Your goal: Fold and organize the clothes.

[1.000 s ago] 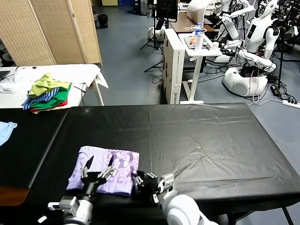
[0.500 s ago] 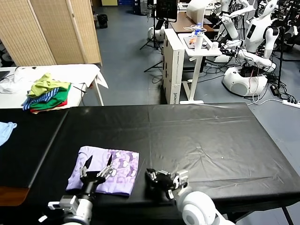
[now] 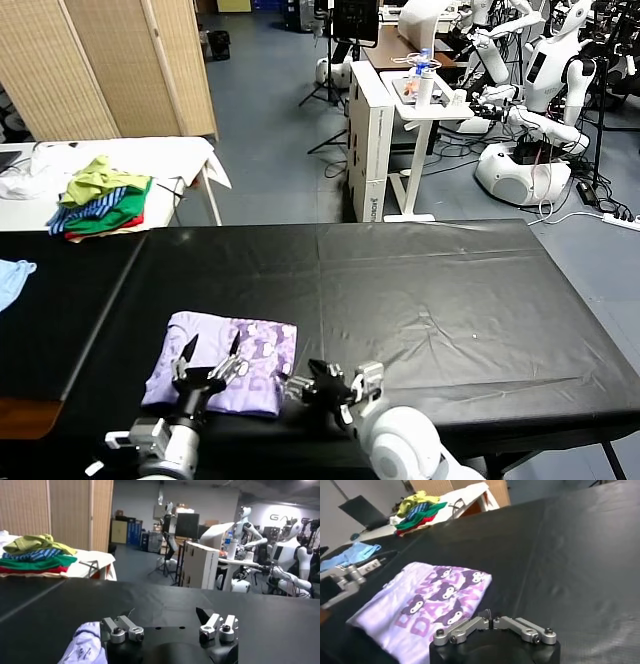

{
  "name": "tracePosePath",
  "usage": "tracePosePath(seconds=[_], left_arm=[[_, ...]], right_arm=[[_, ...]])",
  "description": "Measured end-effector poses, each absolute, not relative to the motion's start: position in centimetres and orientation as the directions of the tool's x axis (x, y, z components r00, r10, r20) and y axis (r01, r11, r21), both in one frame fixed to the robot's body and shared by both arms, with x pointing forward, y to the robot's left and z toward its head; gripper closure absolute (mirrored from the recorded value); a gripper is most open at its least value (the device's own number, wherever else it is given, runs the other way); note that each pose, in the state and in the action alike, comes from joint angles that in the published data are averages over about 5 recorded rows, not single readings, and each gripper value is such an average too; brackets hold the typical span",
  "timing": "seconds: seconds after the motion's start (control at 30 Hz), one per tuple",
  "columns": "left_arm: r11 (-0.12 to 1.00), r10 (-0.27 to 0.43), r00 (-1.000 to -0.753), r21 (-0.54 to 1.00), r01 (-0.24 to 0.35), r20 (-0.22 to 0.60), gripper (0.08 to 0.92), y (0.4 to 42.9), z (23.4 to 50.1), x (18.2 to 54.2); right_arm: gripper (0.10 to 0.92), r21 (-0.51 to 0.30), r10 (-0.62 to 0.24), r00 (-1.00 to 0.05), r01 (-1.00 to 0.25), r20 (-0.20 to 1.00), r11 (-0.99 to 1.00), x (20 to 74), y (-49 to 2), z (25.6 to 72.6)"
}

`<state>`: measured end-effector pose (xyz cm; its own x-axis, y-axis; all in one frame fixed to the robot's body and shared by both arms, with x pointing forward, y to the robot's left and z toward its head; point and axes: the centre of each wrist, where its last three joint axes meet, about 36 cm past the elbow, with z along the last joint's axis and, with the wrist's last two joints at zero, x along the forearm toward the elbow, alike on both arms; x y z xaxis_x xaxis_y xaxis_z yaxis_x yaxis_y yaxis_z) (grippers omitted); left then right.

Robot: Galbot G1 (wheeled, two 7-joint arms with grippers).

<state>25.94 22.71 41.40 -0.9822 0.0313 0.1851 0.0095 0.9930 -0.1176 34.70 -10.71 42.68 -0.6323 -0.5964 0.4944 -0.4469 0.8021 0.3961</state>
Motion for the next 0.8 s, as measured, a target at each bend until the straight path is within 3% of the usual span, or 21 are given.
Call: tracePosePath(seconds=[0.1, 0.37, 0.47, 0.63, 0.8], left_arm=[[0.993, 0.028, -0.982, -0.116, 0.006, 0.187, 0.092, 22.8, 41.4, 25.9], [0.993, 0.022, -0.982, -0.118, 0.0, 0.187, 0.092, 22.8, 41.3, 25.7], [0.993, 0.021, -0.982, -0.119, -0.001, 0.187, 0.092, 22.8, 41.3, 25.7], [0.993, 0.02, -0.982, -0.121, -0.003, 0.189, 0.092, 22.7, 41.3, 25.6], [0.993, 0.018, -0.982, -0.12, -0.005, 0.187, 0.092, 22.8, 41.3, 25.6]], right_arm=[[0.219, 0.399, -0.601, -0.628, -0.451, 0.494, 0.798, 34.9, -10.1, 42.4], [0.706, 0.402, -0.607, -0.621, -0.456, 0.496, 0.794, 35.2, -9.2, 42.0], [0.821, 0.402, -0.605, -0.621, -0.453, 0.499, 0.796, 35.3, -9.2, 41.8], [0.876, 0.386, -0.592, -0.631, -0.449, 0.502, 0.806, 35.5, -9.8, 42.0], [0.883, 0.314, -0.544, -0.651, -0.446, 0.529, 0.839, 36.2, -12.1, 43.1]])
